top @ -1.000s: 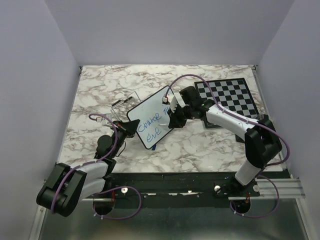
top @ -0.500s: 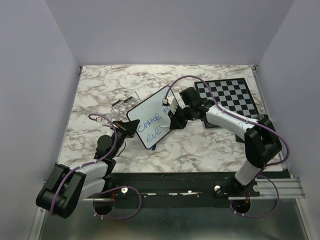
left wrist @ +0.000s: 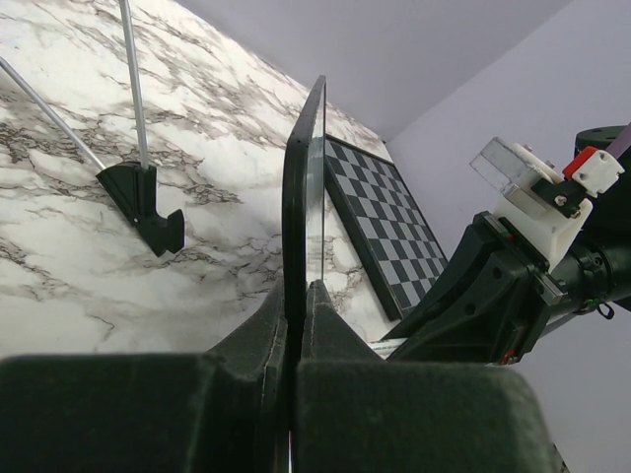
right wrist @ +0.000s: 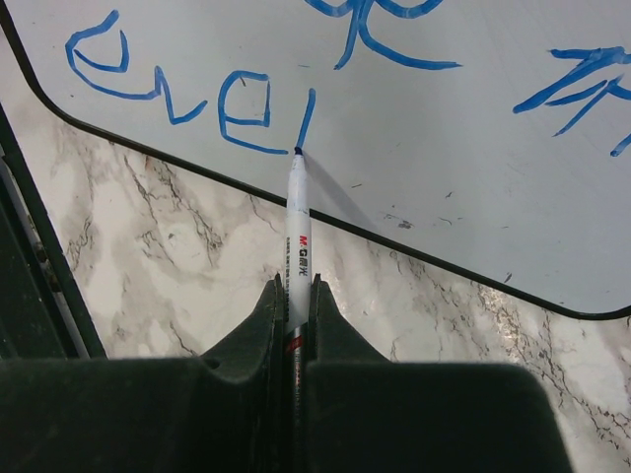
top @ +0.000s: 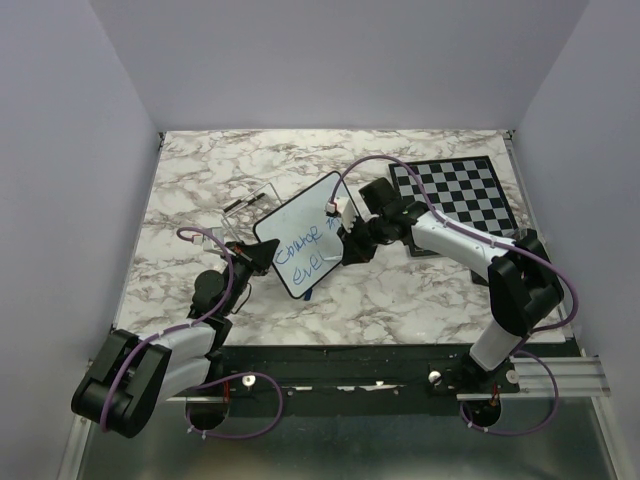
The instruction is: Write a sentence on the whiteboard
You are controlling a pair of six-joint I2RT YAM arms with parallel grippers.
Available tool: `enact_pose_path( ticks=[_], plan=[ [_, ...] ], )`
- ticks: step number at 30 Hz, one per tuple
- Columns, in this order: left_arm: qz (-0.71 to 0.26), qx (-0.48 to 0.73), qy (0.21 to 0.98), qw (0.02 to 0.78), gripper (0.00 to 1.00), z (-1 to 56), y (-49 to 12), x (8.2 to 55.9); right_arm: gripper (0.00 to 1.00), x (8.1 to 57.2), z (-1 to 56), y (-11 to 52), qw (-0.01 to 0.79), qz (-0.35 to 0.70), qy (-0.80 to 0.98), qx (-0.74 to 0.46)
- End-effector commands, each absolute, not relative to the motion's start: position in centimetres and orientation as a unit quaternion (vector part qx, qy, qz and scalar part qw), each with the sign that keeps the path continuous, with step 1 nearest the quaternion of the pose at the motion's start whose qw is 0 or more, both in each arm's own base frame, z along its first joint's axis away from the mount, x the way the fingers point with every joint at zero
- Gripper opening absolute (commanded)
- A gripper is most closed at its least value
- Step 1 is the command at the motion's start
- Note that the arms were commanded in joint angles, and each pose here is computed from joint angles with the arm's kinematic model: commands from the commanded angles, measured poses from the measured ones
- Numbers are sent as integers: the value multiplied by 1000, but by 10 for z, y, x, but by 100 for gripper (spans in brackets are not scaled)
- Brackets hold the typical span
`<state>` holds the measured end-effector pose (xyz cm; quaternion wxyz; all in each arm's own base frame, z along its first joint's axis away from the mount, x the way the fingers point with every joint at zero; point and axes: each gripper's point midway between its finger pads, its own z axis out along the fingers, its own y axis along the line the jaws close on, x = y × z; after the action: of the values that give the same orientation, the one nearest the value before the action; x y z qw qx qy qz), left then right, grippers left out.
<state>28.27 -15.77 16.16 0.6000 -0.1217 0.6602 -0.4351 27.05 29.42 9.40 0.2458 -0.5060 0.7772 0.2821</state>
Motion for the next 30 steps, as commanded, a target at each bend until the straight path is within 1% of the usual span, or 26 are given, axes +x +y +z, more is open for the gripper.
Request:
enact_pose_path(
  ticks=[1,12,30],
  plan=[
    [-432,-104,667,598,0,153,-159,274,0,264,93,297,235,286,774,-515],
    [-437,-103,664,597,0,154,-160,273,0,284,111,305,268,273,774,-504],
    [-436,-103,663,600,0,155,-159,273,1,306,111,295,287,239,800,-470]
  ],
)
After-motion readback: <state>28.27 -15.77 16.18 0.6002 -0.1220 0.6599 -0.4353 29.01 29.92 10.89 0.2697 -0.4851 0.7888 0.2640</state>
